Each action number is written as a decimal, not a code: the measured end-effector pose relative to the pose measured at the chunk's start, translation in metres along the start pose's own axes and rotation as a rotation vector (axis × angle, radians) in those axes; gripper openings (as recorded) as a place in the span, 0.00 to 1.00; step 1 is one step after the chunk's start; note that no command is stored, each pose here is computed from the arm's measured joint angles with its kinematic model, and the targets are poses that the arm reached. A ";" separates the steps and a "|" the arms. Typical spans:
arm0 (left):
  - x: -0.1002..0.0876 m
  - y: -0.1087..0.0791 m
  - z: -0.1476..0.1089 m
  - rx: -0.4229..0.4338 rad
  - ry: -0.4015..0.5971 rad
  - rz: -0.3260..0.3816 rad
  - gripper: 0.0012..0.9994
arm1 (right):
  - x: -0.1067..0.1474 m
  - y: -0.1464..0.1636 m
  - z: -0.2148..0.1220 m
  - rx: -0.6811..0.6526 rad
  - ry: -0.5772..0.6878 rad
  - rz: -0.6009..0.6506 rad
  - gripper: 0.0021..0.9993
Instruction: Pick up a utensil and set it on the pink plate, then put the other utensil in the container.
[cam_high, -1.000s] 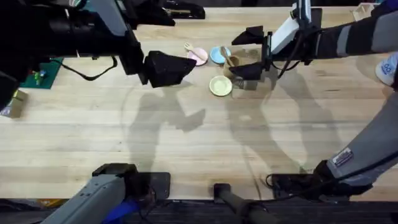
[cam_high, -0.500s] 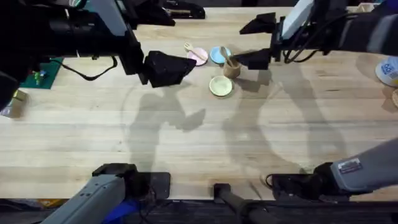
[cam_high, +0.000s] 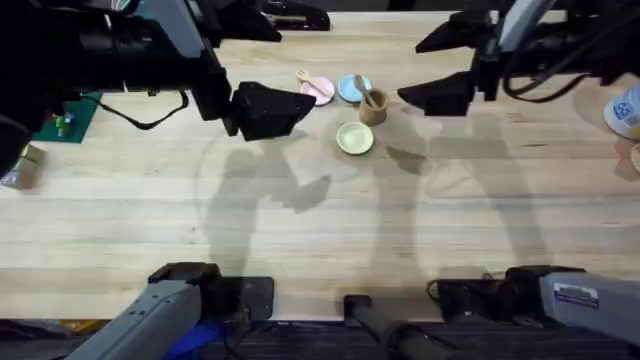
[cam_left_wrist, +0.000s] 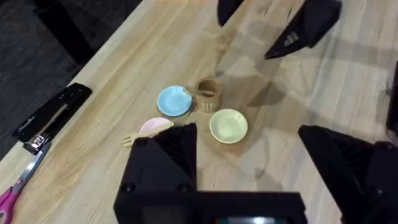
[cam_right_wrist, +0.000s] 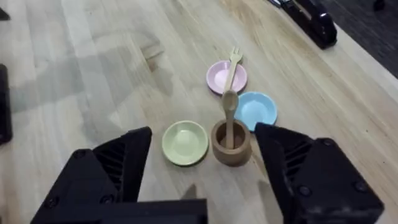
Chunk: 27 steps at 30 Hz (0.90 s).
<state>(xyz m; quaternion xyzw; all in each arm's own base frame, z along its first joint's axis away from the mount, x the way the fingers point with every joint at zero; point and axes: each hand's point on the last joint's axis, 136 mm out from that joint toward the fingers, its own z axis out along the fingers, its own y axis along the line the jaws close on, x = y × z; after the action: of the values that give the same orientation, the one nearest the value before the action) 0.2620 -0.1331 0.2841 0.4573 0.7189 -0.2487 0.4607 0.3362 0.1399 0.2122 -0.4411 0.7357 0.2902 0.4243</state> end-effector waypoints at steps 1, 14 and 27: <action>0.000 0.000 0.000 0.000 0.000 0.000 0.99 | -0.002 0.003 -0.004 0.004 0.001 0.016 1.00; 0.000 0.000 0.000 0.000 0.000 0.000 0.99 | 0.029 0.024 -0.037 0.174 0.194 0.492 1.00; 0.000 0.000 0.000 0.000 0.000 0.000 0.99 | 0.028 0.043 -0.056 0.224 0.210 0.555 1.00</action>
<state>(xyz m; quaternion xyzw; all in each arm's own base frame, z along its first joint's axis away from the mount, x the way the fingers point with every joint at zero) 0.2620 -0.1331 0.2841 0.4573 0.7189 -0.2487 0.4607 0.2702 0.1023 0.2160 -0.2015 0.8952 0.2649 0.2964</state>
